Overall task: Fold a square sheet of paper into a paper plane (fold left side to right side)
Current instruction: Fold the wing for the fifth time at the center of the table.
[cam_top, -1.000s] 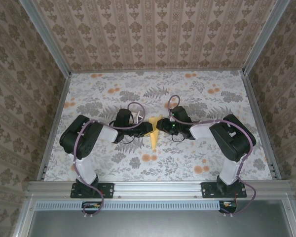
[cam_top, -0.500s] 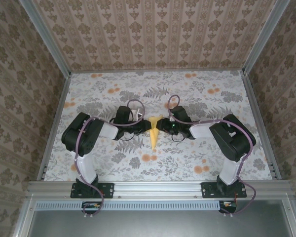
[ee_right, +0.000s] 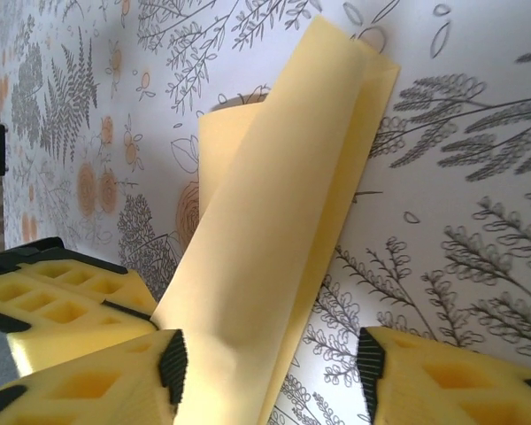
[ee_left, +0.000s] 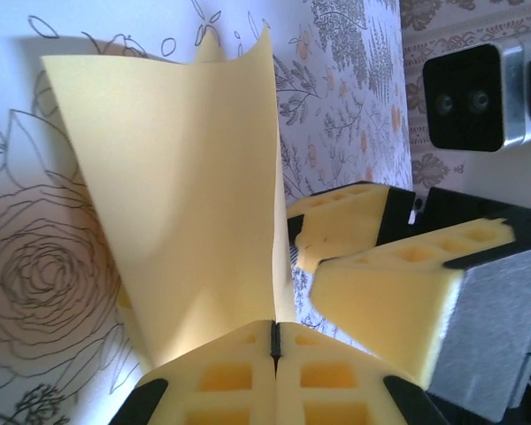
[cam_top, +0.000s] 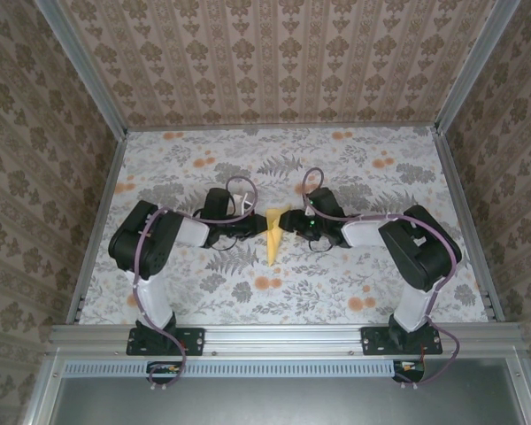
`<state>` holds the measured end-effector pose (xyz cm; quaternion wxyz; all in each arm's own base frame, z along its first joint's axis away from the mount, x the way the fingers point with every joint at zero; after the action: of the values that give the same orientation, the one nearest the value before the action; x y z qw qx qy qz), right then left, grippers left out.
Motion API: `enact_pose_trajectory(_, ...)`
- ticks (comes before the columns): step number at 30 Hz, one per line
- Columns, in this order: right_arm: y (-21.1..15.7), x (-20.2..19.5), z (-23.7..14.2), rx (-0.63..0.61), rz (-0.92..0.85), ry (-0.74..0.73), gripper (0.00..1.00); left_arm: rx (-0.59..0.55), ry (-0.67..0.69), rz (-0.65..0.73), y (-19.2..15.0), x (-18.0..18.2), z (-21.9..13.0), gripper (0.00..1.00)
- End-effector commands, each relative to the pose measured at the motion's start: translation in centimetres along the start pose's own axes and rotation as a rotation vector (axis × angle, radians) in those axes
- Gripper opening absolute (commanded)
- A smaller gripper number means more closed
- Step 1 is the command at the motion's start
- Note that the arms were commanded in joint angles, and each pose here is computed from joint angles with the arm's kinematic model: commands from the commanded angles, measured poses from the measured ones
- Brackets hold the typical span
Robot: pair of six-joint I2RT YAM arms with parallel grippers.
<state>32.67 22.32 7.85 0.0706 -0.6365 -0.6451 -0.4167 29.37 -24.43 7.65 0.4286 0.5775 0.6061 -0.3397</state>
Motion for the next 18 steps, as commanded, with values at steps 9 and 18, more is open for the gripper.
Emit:
enact_pose_trajectory(9, 2.4, 1.6, 0.2, -0.018, 0.033, 0.059, 0.72, 0.031, -0.023, 0.046, 0.5, -0.1, 0.3, 0.00)
enact_pose_trajectory(18, 2.4, 1.2, 1.3, 0.001, 0.064, 0.050, 0.75, 0.002, -0.014, 0.028, 1.3, 0.5, -0.3, 0.00)
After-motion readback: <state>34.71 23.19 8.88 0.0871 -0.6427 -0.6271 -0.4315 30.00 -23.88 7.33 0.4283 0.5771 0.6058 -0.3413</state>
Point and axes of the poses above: each hand's point on the last joint's axis, 136 mm out from that joint toward the fingers, its own z axis out along the fingers, its own x axis along the line the jaws close on, y = z × x, the point moved 6 cm from there along -z, back along the fingers, and after that the axes turned 11 degrees about -z, right-handed, at the moved point
